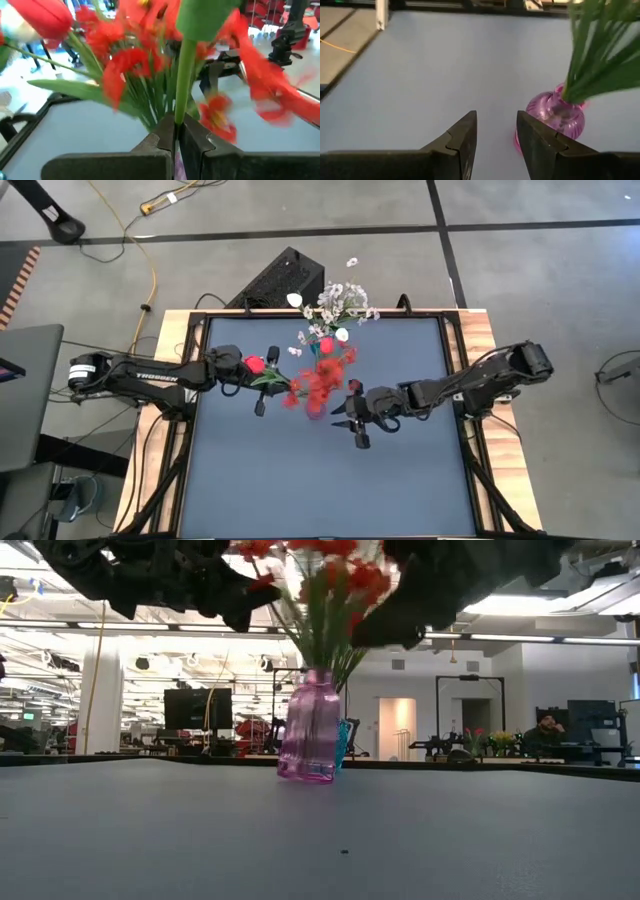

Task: Sort flowers into vase by color
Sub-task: Put the red tulip into the purple vase

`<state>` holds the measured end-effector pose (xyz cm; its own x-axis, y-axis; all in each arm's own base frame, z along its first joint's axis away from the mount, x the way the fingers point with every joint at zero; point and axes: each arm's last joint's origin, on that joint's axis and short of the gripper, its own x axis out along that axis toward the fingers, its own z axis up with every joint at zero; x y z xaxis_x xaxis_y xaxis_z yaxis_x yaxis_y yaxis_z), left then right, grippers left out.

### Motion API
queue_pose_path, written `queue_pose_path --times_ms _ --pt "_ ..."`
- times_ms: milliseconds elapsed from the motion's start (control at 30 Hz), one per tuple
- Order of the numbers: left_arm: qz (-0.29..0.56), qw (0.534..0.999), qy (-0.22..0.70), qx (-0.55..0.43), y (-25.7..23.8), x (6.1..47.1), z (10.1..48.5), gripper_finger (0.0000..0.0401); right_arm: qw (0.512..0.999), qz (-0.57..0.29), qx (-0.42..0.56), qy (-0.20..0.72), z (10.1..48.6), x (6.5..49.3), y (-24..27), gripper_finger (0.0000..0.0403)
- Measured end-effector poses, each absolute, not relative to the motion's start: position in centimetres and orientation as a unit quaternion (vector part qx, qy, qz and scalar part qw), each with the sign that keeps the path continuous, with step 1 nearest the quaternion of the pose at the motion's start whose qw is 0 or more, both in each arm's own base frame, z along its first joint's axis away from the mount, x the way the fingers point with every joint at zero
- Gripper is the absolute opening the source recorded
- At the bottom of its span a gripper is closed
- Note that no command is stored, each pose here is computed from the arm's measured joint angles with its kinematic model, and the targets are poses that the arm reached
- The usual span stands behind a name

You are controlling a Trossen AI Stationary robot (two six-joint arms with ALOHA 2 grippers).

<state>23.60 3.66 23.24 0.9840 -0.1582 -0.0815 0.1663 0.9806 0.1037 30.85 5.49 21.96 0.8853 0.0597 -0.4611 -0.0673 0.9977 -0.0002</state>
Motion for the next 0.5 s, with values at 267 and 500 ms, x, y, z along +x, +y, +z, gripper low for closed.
queue_pose_path --times_ms 267,500 --pt "-0.101 0.990 0.086 0.048 4.0 25.7 24.0 0.0000 0.963 0.001 0.028 0.270 19.4 32.1 4.4 0.0164" --pt "-0.096 0.988 0.108 0.051 4.0 25.6 24.5 0.0000 0.956 -0.007 0.032 0.293 17.4 32.8 4.2 0.0164"
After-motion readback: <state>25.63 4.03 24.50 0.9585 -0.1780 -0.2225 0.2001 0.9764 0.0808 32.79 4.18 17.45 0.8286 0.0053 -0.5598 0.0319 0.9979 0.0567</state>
